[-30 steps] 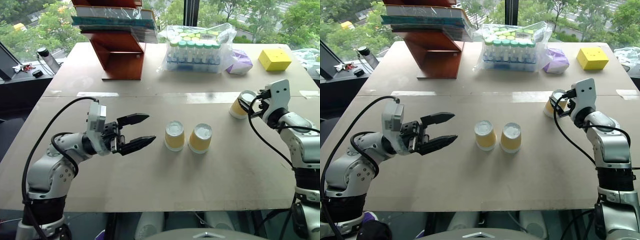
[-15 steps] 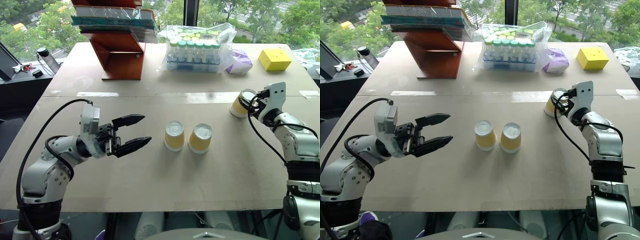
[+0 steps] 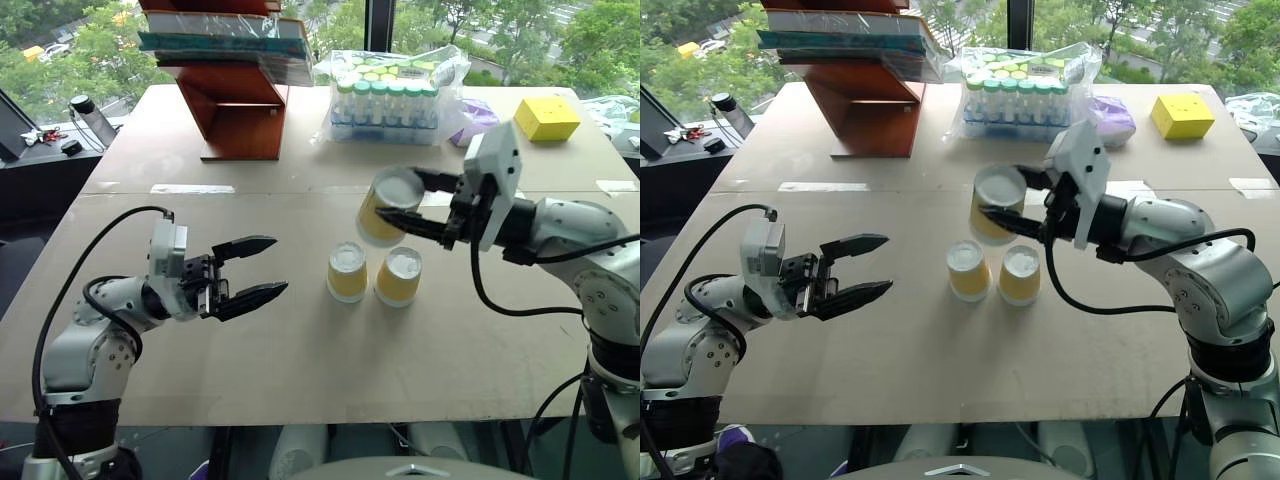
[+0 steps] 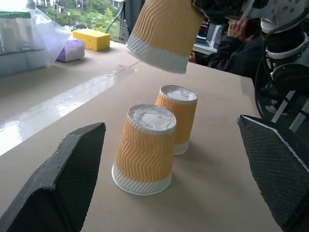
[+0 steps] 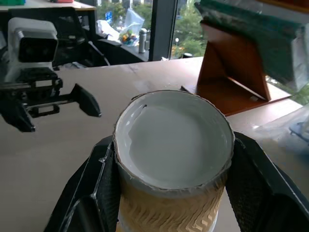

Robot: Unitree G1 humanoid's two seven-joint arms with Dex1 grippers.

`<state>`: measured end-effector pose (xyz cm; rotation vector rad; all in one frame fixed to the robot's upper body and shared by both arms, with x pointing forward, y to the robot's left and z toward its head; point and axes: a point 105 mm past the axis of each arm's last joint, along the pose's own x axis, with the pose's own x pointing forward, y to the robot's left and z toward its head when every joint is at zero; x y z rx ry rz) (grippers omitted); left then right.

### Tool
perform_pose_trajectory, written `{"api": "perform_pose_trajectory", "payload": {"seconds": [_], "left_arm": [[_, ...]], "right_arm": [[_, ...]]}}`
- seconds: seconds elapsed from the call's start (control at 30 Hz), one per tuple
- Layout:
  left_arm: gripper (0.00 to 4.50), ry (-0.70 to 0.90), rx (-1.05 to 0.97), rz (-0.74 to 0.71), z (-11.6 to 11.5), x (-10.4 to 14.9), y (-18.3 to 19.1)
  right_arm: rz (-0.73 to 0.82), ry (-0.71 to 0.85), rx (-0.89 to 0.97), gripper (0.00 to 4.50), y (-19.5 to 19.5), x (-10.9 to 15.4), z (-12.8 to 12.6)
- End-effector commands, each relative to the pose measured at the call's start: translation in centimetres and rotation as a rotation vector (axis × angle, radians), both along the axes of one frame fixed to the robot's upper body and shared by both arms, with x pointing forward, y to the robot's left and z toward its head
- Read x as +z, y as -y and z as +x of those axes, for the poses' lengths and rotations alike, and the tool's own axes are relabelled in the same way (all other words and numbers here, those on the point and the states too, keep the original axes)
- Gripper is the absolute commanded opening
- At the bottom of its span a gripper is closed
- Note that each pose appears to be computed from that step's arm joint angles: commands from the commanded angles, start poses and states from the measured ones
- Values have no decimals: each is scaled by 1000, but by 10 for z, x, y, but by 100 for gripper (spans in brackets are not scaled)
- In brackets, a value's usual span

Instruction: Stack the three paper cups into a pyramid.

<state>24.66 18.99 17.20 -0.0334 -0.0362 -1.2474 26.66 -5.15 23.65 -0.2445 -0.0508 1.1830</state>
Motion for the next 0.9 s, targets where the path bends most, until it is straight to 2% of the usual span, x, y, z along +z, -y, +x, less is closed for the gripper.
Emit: {"api": "perform_pose_trajectory", "payload": {"seconds": [0.03, 0.2, 0.5, 0.73, 0.9], "left_arm": [[450, 20, -35, 11, -3, 14, 6], [450, 3, -48, 1, -5, 18, 18], [450, -6, -45, -14, -7, 25, 19], [450, -22, -32, -12, -9, 18, 9], [450, -27, -32, -16, -12, 11, 3]], "right_arm": [[-25, 19, 64, 218, -10, 4, -12], [-115, 18, 29, 218, -9, -15, -2], [-140, 29, 19, 218, -1, -9, 2], [-152, 32, 22, 218, 0, -3, 4], [-159, 2, 21, 218, 3, -10, 4]]}}
